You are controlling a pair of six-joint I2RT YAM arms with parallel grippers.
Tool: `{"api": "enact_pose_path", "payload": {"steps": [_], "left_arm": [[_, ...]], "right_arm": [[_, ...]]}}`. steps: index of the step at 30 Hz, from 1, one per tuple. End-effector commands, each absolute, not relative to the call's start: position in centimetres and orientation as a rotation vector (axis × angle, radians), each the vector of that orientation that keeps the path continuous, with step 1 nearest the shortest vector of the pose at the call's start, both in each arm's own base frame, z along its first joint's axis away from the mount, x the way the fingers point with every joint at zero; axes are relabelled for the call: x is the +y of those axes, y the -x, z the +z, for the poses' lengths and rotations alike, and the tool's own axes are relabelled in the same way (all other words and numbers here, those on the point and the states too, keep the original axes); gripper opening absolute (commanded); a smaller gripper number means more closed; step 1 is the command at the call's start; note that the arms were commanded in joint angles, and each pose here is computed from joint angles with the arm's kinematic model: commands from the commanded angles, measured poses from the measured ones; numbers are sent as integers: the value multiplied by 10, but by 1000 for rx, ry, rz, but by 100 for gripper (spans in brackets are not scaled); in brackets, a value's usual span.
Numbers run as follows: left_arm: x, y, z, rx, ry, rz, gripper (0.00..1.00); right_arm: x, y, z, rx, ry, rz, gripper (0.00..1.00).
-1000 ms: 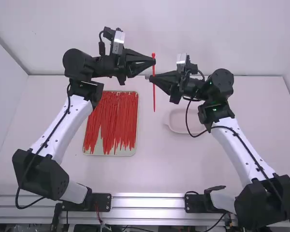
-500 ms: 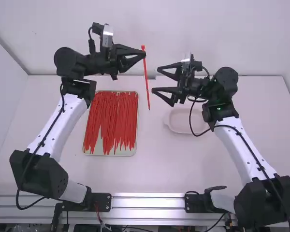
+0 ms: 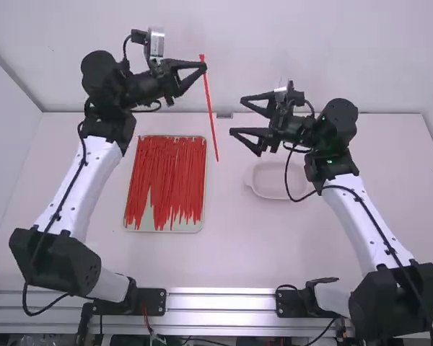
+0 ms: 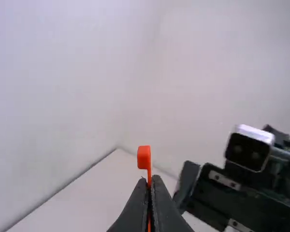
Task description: Fasten the cable tie
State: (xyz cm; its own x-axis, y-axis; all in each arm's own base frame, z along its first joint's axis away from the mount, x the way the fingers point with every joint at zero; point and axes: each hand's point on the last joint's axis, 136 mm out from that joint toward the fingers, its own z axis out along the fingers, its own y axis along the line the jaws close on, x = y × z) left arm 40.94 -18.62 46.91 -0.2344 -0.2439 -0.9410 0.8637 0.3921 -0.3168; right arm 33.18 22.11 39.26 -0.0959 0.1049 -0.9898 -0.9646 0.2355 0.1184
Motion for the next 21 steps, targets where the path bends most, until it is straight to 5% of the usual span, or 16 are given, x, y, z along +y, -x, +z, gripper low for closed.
{"api": "enact_pose_path", "payload": {"steps": [1,10,21], "left_arm": [[-175,-423,482,1393,-577,-977,2],[-173,-448,453,1465,-529,-963,2],[-166,-479,415,1596,-354,-1151,2]], "right_arm": [[220,-341,393,1279,921,1045,99],[220,-337,365,1200,995,954,99],[218,-324,342,844,1192,565,99]]}}
